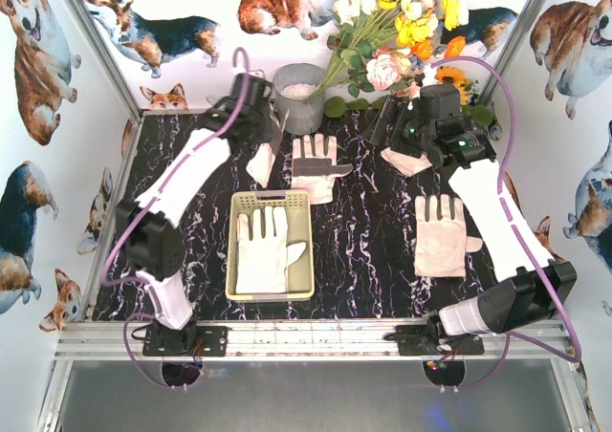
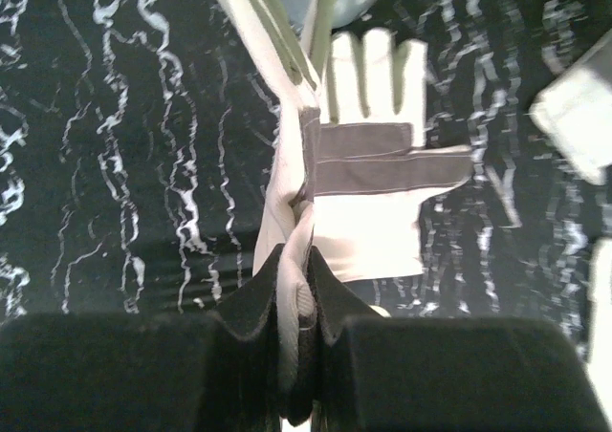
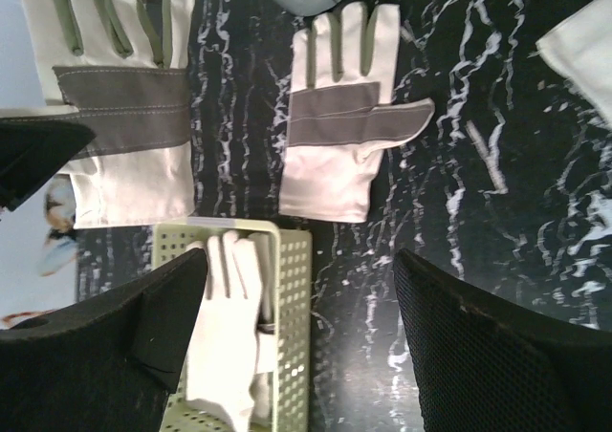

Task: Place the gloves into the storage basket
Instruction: Pair the glove with the glove.

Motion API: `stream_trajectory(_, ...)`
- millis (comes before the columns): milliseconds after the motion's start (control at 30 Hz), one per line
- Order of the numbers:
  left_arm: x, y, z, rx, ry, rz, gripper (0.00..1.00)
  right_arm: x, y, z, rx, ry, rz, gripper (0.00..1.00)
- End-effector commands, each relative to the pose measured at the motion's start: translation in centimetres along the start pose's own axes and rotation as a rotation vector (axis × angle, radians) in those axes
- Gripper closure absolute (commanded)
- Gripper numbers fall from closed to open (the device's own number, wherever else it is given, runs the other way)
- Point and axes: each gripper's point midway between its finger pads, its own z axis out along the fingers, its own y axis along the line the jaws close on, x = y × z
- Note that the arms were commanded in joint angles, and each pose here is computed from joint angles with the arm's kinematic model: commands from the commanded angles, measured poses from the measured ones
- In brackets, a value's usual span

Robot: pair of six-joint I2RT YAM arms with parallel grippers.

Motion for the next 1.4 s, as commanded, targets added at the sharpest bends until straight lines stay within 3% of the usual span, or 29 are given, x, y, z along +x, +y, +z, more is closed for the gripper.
stream_trajectory(0, 0.4, 1.2, 1.4, -0.192, -0.01, 0.083, 1.0, -1.5, -0.6, -0.2, 0.034, -0.038, -0.136, 0.19)
stream_trajectory(433, 2.6, -1.5, 8.2, -0.341, 0.005, 0.137, 1.0, -1.0, 0.1, 1.3, -0.018, -0.025, -0.076, 0.2)
stream_trajectory(900, 6.3, -1.5, 10.5, -0.385, 0.067, 0.104, 1.0, 0.8, 0.2, 3.0, -0.062, 0.028, -0.033, 0.21)
stream_trajectory(1200, 8.2, -5.6, 13.2, -0.185, 0.096, 0.025, 1.0, 1.0, 0.0, 2.3, -0.064, 0.035, -0.068, 0.21)
stream_trajectory(1367, 8.8, -7.4, 14.3, -0.094, 0.118, 0.001, 0.95, 1.4, -0.2, 2.0, -0.061, 0.037, -0.066, 0.21)
